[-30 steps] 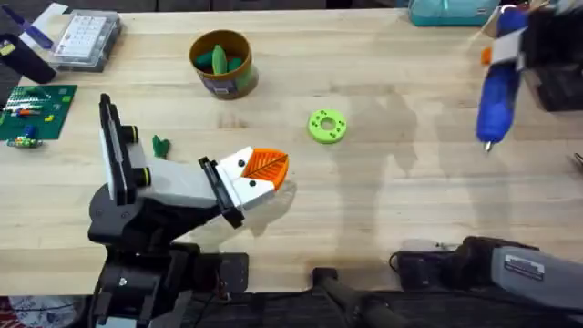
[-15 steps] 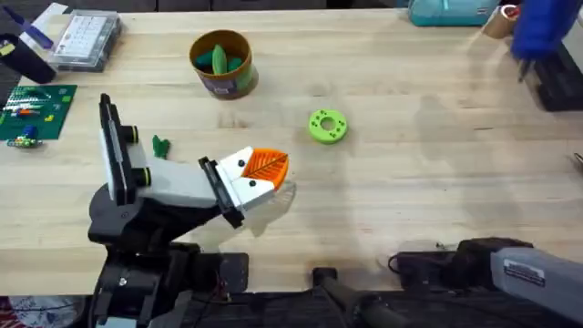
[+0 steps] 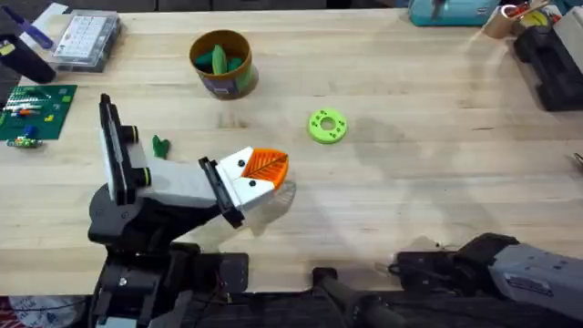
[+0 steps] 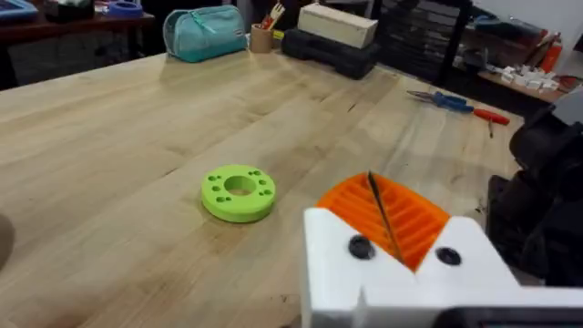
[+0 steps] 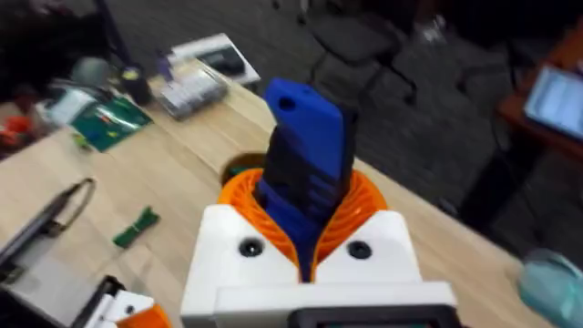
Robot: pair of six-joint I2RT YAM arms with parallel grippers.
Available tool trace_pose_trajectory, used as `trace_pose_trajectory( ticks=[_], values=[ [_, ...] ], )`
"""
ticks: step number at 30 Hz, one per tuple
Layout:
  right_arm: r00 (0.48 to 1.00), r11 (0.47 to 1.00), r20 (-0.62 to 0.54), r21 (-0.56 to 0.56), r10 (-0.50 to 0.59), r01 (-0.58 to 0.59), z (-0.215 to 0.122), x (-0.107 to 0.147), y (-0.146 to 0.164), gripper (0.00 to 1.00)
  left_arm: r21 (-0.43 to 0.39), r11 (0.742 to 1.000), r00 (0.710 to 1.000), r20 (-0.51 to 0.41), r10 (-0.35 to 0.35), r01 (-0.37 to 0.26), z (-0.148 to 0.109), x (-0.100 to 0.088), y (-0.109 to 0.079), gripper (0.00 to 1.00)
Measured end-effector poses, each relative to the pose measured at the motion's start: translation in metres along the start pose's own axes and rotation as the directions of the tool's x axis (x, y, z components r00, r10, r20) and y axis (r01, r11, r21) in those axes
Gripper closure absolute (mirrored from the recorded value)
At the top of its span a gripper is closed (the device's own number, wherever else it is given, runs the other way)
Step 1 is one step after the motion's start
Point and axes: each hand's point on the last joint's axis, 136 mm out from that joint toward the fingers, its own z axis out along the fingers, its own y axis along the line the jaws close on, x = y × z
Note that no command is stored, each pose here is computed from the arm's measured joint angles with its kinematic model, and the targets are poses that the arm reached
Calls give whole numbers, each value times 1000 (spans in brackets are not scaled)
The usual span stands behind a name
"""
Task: Pick up the gripper from the table and insert it into the empty holder that is missing its gripper. Then pick up a screw, insert it into the mounting hole, and use the screwdriver to tighten it. Finally, clean up the table by picking up the vegetable and placing it into the bucket.
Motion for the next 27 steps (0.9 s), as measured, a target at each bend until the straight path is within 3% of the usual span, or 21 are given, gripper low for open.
trace_pose_trajectory(
  ticks=[12,22,27],
  values=[
    [995,972,85,-224,-53,71,7,-13,75,973,4,1000,1000,-1,-1,1,0,0,-1,996],
    [980,933,195,-345,-41,108,27,16,111,972,4,1000,1000,-1,-1,1,0,0,-1,996],
    [939,895,344,-414,-15,166,44,26,139,973,4,1000,1000,-2,-2,2,0,0,-1,996]
  ],
)
